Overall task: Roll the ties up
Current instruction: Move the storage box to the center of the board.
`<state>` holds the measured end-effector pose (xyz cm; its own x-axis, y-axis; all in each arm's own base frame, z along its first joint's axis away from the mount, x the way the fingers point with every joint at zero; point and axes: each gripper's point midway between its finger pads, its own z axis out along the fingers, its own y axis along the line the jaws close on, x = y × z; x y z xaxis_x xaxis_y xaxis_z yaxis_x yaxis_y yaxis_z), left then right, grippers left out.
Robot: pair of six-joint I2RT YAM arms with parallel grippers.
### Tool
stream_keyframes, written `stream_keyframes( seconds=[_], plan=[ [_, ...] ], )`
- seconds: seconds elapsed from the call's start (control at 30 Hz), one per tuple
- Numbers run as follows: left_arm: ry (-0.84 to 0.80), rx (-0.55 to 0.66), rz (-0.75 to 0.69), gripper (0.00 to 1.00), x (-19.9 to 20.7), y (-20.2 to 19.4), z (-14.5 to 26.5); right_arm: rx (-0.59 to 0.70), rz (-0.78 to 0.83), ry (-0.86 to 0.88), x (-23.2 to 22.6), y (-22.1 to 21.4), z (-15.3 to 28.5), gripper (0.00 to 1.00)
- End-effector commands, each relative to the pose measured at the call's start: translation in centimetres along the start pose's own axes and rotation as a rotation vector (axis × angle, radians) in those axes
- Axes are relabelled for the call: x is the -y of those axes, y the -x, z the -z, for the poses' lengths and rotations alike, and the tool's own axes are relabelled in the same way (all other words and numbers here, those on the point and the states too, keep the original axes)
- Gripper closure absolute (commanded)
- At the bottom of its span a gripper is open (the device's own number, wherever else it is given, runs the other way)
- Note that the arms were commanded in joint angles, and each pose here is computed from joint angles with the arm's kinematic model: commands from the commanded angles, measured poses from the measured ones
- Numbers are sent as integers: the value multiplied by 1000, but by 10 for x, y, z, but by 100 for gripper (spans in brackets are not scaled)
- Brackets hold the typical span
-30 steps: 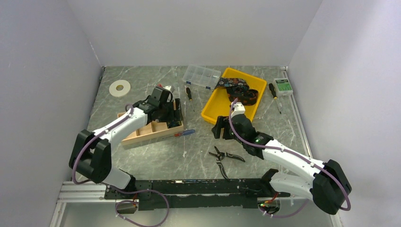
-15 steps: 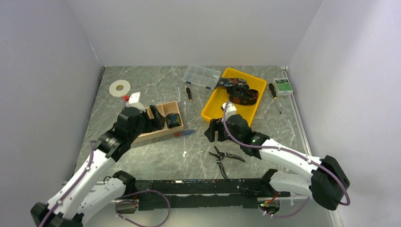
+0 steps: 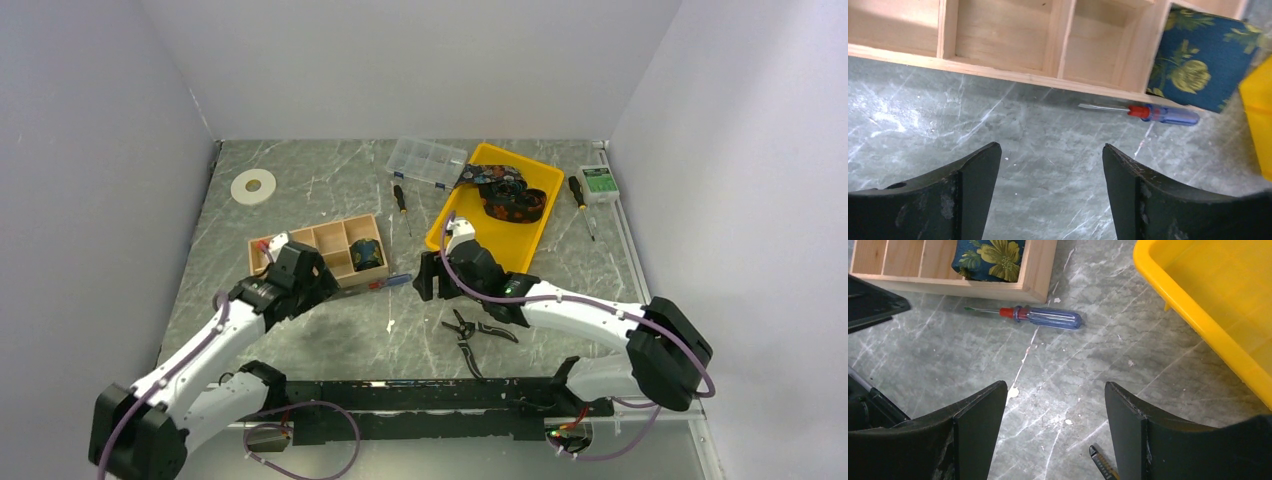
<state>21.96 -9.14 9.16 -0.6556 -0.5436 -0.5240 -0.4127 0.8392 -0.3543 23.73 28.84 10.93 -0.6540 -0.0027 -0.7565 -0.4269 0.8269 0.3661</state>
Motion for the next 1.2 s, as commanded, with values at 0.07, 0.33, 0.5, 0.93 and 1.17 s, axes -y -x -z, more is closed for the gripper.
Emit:
stream_keyframes(
  seconds=[0.07, 0.33, 0.5, 0.93, 1.17],
  plan=[
    [-35, -24, 121, 28, 21, 5, -30, 102, -38, 2, -2, 23, 16, 24],
    [89, -41, 207, 35, 3, 28, -75, 150, -53, -23, 11, 25, 42, 24],
    [119, -16, 252, 39, 3, 57, -98, 175, -60, -35, 17, 26, 58, 24],
    [6, 19, 199, 37, 48, 125, -140, 207, -32, -65, 26, 35, 86, 23],
    [-149, 115, 62, 18, 63, 142, -38, 310, -36, -143, 39, 62, 112, 18]
  ],
)
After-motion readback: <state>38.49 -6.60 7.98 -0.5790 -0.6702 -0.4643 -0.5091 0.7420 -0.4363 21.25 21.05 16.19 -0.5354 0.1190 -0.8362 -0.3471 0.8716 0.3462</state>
